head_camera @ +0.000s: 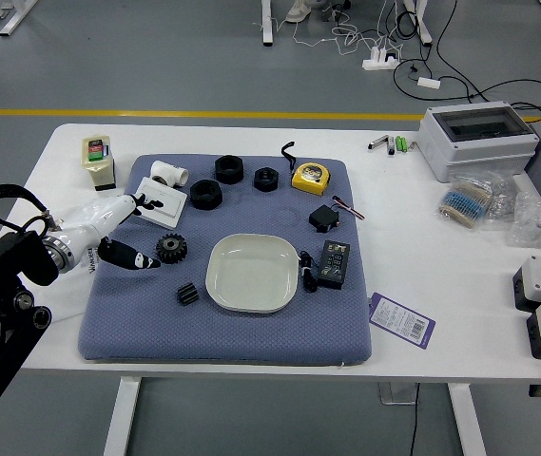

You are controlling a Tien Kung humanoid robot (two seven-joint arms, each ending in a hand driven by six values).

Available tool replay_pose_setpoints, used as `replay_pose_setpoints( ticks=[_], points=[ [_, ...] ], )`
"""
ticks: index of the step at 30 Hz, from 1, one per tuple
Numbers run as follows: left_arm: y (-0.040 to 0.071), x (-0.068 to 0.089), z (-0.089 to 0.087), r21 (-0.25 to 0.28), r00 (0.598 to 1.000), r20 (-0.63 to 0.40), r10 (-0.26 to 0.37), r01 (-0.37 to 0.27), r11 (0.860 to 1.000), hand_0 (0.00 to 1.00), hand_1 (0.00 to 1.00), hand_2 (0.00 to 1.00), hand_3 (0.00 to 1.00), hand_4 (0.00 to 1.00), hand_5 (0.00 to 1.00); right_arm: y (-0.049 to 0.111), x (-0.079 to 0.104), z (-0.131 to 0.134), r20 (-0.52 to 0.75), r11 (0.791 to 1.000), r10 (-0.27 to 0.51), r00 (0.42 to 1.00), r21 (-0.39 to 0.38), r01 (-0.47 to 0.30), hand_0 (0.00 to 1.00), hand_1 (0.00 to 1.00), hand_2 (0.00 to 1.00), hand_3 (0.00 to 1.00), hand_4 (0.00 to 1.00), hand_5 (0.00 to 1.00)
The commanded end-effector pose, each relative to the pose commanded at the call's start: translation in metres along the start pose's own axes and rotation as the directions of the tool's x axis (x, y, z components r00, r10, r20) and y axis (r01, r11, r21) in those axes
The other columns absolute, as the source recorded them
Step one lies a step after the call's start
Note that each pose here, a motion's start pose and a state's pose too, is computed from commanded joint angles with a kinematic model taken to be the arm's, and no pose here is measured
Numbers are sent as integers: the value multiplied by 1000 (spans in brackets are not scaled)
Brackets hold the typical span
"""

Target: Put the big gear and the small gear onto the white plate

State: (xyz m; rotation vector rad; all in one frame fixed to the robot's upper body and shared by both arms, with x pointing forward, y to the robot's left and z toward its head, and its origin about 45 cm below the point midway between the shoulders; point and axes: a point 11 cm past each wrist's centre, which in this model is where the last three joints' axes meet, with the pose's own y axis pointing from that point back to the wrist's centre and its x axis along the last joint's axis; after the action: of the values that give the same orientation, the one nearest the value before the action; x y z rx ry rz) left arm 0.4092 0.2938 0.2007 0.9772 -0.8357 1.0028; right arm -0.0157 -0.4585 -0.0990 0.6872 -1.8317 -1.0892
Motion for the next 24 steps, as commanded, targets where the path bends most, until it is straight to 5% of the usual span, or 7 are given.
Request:
replay_pose_setpoints(
  ticks=[11, 12, 24],
  points=[
    [-8, -18, 11, -31, 1000, -6, -5, 5, 1000, 673, 711, 772, 827, 952, 199, 0, 1, 3, -8, 1000, 1, 1000, -6, -1, 624, 643, 740, 550, 750, 701],
    [-9, -19, 12, -35, 1000, -3, -9, 9, 999, 644, 683, 743, 766, 928, 201, 0, 1, 3, -8, 1000, 2, 1000, -6, -2, 624, 643, 740, 549, 750, 701],
    [-18, -28, 24, -71, 999, 27, -37, 39, 997, 636, 675, 733, 683, 885, 196, 0, 2, 5, -13, 1000, 3, 1000, -8, -3, 624, 643, 740, 549, 750, 701]
  ],
)
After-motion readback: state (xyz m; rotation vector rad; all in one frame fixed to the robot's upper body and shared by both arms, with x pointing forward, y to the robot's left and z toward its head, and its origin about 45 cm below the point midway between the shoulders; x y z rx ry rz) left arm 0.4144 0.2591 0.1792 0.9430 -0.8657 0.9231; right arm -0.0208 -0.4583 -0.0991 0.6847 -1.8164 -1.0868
